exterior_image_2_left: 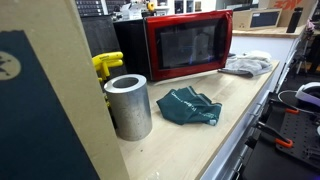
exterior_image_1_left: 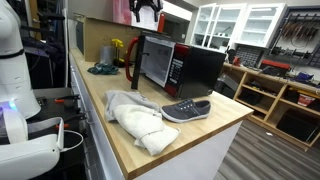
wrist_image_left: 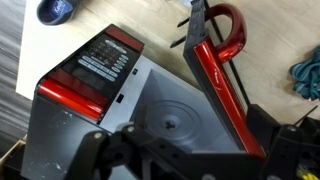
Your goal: Open the microwave then push it backwards.
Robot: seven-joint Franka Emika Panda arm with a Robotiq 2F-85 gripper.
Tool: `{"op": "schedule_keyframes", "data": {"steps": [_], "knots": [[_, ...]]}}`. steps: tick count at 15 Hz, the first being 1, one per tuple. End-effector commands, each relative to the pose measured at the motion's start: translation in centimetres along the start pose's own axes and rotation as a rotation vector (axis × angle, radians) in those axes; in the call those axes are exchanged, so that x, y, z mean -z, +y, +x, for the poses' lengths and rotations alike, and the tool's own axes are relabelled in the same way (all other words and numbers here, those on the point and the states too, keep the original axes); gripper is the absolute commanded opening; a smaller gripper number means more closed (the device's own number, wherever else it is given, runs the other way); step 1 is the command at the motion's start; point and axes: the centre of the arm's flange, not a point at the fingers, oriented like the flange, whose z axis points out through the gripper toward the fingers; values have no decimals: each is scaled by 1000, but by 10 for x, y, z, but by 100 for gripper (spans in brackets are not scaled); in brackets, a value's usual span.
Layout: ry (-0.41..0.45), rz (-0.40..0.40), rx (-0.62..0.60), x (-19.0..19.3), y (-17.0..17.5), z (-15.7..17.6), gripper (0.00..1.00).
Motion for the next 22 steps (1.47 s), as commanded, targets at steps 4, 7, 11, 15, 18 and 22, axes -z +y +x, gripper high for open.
{"op": "schedule_keyframes", "data": {"steps": [4, 7, 11, 15, 18, 22], "knots": [[-39, -45, -254, -77, 6, 75, 100], [-72, -54, -342, -89, 3, 97, 100], [-143, 32, -370, -89, -6, 114, 100], [-199, 113, -365, -83, -13, 126, 100], [-225, 167, -353, -79, -22, 132, 100], [-248, 152, -289, -96, -42, 126, 100]]}}
